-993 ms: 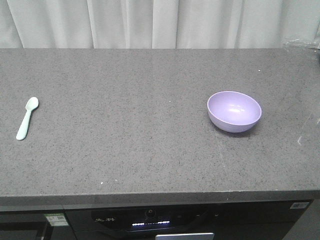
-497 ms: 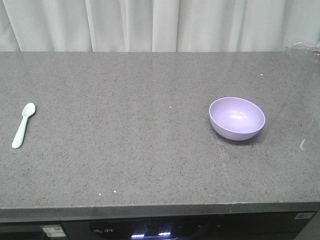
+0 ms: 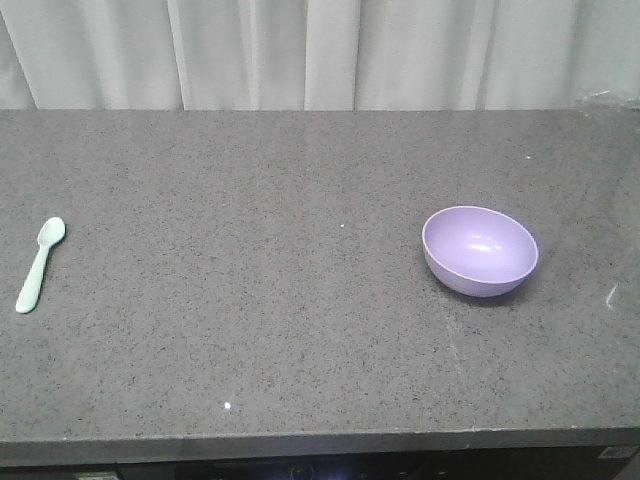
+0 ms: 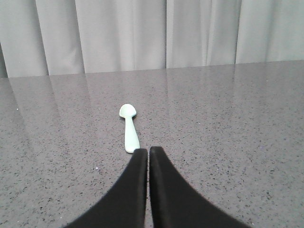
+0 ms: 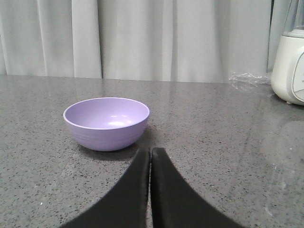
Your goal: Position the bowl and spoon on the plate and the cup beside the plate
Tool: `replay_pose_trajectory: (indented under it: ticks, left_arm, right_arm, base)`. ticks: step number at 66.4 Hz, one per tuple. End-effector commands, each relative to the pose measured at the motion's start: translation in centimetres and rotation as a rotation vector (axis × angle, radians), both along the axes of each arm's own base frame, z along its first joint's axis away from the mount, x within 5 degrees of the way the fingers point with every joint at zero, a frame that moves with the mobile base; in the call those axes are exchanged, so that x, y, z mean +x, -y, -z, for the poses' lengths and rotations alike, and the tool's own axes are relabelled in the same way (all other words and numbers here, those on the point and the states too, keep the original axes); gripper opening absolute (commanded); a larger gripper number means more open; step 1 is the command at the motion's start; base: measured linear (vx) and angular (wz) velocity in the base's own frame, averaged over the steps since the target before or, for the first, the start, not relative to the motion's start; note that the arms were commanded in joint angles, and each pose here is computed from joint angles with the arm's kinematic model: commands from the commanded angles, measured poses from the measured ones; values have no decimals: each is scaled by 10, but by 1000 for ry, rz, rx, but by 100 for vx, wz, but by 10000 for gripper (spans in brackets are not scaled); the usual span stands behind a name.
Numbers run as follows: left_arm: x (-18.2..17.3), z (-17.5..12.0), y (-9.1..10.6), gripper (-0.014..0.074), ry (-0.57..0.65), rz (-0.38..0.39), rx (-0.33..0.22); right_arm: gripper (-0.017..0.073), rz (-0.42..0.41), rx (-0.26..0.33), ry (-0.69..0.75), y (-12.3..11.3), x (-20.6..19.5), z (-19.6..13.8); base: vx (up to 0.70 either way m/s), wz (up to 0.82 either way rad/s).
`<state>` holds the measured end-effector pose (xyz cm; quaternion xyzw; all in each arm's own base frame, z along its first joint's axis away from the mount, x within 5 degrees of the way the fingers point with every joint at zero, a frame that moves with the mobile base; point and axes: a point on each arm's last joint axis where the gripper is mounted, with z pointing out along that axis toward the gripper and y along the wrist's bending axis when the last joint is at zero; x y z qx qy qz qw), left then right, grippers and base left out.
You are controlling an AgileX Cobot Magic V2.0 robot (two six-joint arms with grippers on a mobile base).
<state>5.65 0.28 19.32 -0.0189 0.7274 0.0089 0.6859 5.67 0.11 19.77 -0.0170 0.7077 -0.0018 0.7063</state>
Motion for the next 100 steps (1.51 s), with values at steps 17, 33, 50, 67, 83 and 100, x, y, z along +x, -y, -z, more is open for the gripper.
replay_pose_trajectory:
  ticks: [17, 33, 50, 67, 83, 100]
  left_arm:
    - [-1, -9, 1, -6, 79, 7, -10]
    - [-1, -9, 1, -6, 79, 7, -10]
    - [-1, -9, 1, -6, 79, 7, -10]
    - [-1, -9, 1, -6, 79, 7, -10]
    - [-1, -9, 1, -6, 79, 7, -10]
    - [-1, -9, 1, -6, 79, 7, -10]
  right_arm:
    - [-3, -3, -2, 80, 0, -1, -6]
    - [-3, -3, -2, 80, 0, -1, -6]
    - [-3, -3, -2, 80, 0, -1, -6]
    - [-3, -3, -2, 80, 0, -1, -6]
    - [-3, -3, -2, 80, 0, -1, -6]
    - [-3, -3, -2, 80, 0, -1, -6]
  base:
    - [4, 1]
    - [3, 1]
    - [3, 1]
    - [3, 0]
    - [1, 1]
    - [0, 0]
